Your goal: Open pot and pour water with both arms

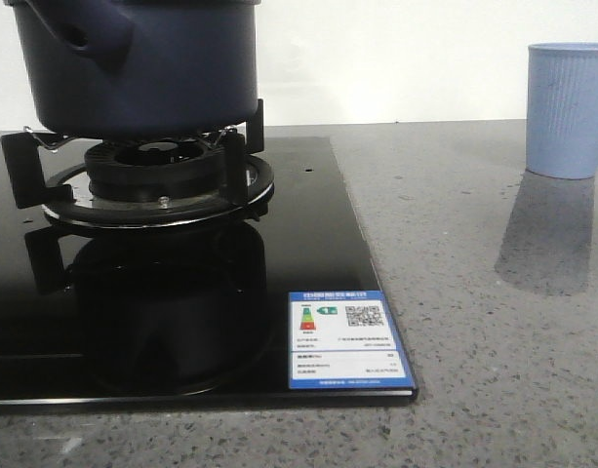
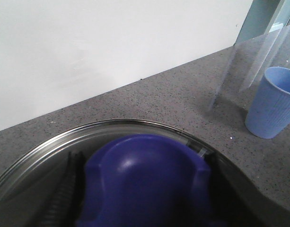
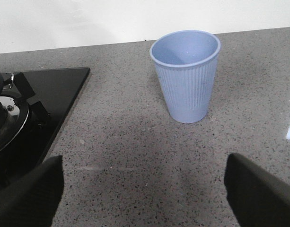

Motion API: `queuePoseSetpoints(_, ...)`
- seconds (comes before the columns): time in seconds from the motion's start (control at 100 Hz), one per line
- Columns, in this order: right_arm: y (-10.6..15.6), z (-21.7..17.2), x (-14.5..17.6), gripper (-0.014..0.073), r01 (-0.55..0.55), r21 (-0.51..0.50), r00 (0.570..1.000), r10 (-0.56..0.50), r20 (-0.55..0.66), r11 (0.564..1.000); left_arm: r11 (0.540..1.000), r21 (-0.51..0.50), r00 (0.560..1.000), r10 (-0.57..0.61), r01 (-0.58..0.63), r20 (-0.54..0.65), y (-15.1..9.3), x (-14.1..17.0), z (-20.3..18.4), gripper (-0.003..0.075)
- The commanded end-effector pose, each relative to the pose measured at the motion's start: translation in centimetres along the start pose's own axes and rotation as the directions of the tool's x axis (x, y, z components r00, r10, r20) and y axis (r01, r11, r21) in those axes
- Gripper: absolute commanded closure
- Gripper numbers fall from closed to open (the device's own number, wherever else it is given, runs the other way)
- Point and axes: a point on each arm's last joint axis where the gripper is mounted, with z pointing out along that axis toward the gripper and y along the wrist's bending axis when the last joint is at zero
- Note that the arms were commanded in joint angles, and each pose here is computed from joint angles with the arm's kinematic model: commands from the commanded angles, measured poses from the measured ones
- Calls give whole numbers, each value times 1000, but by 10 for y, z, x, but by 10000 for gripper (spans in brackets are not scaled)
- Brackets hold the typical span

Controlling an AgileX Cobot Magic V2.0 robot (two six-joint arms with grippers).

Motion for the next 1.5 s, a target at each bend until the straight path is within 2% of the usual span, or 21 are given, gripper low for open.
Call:
queuePoseSetpoints(0.0,1,-3,-17,-7,18,10,995,-19,94,1000,1000,17,998,-18,17,54,-6,-15,-7,351)
queuePoseSetpoints(0.12,1,-3,-17,-7,18,10,995,-19,94,1000,999,38,999,-18,16,48,-8,-14,-7,404)
queuePoseSetpoints(0.33,0,0,-17,-7,36,13,996,-37,84,999,1000,28,996,-1,-2,87,-10,-24,-22,404)
queuePoseSetpoints(0.43,-2,9,-17,-7,56,25,996,-58,68,998,1000,-9,992,12,-11,123,-6,-32,-38,404)
queuePoseSetpoints(0.87,-21,78,-14,-7,62,127,997,-67,39,990,975,-221,967,64,-8,246,24,-54,-109,404)
queuePoseSetpoints(0.99,-19,101,-12,-7,79,121,997,-82,18,990,967,-255,964,72,-4,257,28,-55,-118,404)
queuePoseSetpoints(1.13,-14,129,-15,-7,113,120,992,-120,49,986,961,-276,963,69,6,260,34,-55,-122,404)
queuePoseSetpoints(1.29,-20,157,-7,-7,120,163,989,-132,65,979,959,-283,962,66,12,264,36,-55,-124,404)
queuePoseSetpoints(1.49,-27,176,3,-7,127,205,985,-147,85,970,959,-284,962,66,12,264,36,-55,-124,404)
